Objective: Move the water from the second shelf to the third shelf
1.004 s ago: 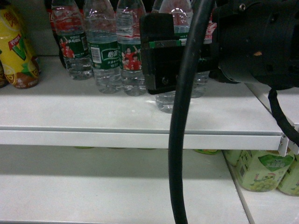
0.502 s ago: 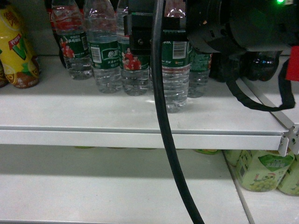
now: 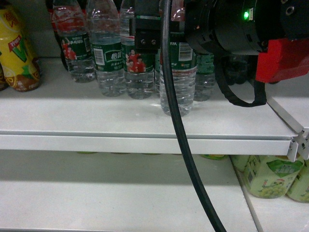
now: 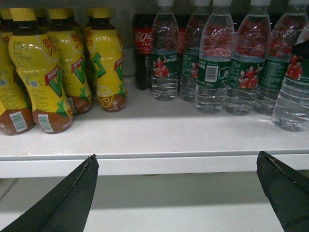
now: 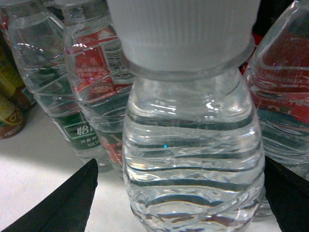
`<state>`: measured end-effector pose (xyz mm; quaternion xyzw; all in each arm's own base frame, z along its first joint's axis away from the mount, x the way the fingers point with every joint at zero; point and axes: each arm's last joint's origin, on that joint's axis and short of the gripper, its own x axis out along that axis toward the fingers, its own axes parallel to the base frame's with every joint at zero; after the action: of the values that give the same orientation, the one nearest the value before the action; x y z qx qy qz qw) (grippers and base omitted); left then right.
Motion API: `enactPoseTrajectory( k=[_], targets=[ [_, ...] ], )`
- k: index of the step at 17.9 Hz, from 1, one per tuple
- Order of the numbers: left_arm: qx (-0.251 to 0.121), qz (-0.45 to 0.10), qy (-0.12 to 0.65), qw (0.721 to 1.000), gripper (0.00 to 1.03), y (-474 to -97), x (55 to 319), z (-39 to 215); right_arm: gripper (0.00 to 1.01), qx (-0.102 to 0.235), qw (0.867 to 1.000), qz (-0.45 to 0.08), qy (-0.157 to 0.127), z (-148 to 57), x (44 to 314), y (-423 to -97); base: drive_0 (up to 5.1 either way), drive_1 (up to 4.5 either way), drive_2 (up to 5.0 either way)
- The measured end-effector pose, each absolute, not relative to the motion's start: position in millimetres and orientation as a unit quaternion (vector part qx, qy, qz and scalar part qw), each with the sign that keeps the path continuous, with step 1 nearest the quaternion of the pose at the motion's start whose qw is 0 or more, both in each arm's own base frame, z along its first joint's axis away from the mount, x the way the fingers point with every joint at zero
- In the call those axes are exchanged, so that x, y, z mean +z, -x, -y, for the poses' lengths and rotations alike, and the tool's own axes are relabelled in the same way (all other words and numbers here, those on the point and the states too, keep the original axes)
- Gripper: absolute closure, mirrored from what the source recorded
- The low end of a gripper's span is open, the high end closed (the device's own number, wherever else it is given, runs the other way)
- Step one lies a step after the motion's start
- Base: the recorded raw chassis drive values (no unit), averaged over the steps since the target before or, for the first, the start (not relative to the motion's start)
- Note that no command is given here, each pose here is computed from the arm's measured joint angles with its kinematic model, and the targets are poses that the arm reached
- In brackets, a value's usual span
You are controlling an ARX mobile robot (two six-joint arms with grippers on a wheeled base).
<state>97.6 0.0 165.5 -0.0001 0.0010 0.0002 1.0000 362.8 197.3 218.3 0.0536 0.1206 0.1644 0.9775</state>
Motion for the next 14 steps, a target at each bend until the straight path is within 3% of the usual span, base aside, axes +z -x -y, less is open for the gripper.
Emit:
enactPoseTrajectory(
  k=[14],
  targets=[
    [0.0, -0.001, 0.0, 1.0, 0.05, -97.6, 165.5, 0.0, 0.03, 0.123, 0.983, -0.13, -0.05, -205.1, 203.7, -385.5, 0.0, 0.0, 0.0]
  ],
)
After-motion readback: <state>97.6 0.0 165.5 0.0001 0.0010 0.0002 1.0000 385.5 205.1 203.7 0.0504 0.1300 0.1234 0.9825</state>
